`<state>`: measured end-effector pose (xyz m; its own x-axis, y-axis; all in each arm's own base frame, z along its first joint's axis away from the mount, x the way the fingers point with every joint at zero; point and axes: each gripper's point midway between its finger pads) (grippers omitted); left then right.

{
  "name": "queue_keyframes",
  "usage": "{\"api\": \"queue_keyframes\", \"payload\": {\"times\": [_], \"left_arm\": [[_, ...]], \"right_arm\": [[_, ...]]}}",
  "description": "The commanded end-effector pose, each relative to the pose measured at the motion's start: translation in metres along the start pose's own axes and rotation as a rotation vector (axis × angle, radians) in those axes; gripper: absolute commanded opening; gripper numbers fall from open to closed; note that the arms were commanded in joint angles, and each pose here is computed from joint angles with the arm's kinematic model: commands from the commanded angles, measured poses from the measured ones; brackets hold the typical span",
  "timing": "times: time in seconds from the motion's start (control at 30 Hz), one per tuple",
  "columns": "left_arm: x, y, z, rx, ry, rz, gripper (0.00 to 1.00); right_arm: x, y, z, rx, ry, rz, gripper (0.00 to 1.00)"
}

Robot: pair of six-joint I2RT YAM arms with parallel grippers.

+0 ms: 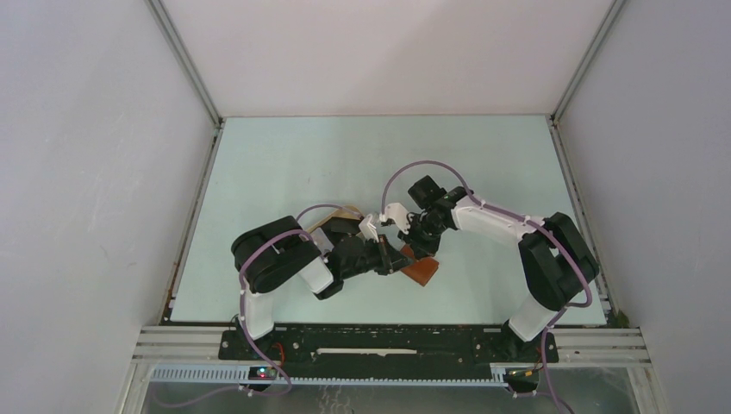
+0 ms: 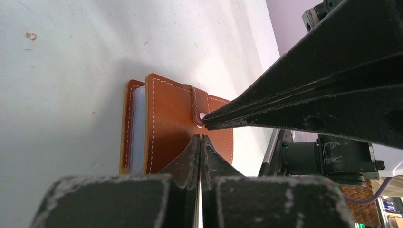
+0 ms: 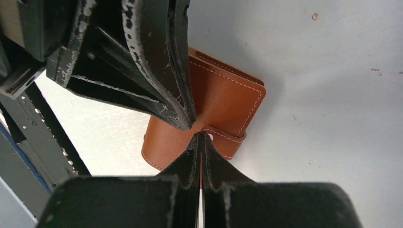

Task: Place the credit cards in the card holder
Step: Close the card holder at the center of the board.

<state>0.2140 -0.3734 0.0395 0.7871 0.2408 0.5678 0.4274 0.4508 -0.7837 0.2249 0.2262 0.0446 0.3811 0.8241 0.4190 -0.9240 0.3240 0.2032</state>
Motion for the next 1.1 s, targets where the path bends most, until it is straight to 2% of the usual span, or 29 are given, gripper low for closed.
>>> {"api": "queue_keyframes", "payload": {"times": [0.0,0.43,1.07], "left_arm": [[-0.01,0.032,0.008,0.105,0.022,0.007,0.0],[-0.007,0.032,0.013,0.093,0.009,0.016,0.0],[-0.004,0.03,0.022,0.089,-0.009,0.012,0.0]], "right_arm": [[-0.025,0.028,-0.023,0.084,0.098,-0.005,0.0],[-0.055,0.029,-0.031,0.033,0.199,-0.005,0.0],[-0.081,0.031,-0.034,0.007,0.276,0.006,0.0]]}}
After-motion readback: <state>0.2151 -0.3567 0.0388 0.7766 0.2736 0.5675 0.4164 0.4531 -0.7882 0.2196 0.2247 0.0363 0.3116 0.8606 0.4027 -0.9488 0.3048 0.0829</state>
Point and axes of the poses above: each gripper's point midway between its finger pads, its own z axis back along the fingers, its own y axis along the line the jaws close on, x = y × z, and after that the axes turned 4 degrees about -z, right-handed
